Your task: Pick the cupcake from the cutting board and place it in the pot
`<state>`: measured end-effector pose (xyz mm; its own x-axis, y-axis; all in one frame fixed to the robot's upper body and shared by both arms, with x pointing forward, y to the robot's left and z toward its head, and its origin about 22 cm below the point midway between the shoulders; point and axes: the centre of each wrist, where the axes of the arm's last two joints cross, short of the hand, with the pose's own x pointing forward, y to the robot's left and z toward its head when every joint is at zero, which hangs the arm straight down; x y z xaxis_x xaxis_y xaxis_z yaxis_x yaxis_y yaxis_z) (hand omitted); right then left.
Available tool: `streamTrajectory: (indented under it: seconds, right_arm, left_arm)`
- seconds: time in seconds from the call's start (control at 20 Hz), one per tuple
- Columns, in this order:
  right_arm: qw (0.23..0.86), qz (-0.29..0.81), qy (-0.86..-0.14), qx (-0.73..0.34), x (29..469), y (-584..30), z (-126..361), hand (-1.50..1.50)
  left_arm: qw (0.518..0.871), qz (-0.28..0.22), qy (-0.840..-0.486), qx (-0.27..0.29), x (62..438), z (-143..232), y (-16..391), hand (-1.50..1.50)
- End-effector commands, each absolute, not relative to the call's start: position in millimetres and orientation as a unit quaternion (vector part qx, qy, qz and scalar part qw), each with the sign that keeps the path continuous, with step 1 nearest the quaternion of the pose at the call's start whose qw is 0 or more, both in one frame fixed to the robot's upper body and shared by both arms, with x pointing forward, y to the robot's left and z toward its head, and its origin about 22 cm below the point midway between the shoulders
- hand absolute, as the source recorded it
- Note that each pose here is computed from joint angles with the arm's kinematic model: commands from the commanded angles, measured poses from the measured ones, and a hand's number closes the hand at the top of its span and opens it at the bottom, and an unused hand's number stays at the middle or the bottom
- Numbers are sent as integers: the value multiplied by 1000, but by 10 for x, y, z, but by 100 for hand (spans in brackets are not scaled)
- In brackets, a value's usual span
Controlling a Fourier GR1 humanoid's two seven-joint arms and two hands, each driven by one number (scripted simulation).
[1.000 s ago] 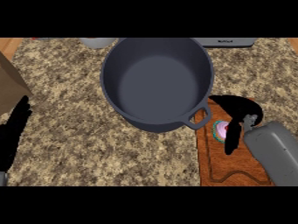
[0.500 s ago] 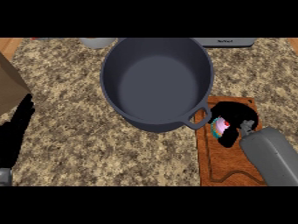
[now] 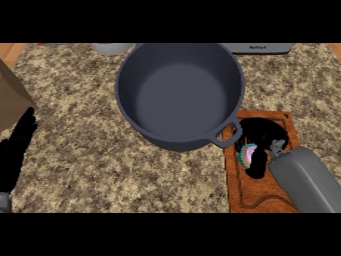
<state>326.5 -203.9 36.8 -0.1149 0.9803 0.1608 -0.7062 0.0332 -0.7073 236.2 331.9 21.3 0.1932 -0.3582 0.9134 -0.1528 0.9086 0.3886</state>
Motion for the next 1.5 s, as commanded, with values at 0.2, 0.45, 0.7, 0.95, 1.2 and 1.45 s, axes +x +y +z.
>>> streamTrajectory:
  seconds: [0.2, 0.45, 0.7, 0.95, 1.2, 1.45]
  right_arm:
    - [296, 830, -473, -2, 2359, -537, 610, 150]
    - [211, 808, -549, -37, 1933, -642, 786, 150]
    - [179, 713, -669, -105, 1830, -819, 1280, 150]
    - [194, 608, -754, -158, 1842, -1018, 1588, 150]
    - [263, 558, -780, -103, 1884, -1067, 1911, 150]
    - [290, 518, -800, -81, 2339, -923, 1953, 150]
  left_arm:
    - [750, -80, -631, 184, 2373, 132, 3236, 0]
    - [747, -65, -630, 205, 2302, 96, 3276, 0]
    - [753, -61, -622, 205, 2308, 129, 3370, 0]
    - [749, -64, -629, 201, 2236, 128, 3409, 0]
    - [747, -67, -633, 193, 2245, 88, 3242, 0]
    - [742, -72, -638, 194, 2407, 258, 3303, 0]
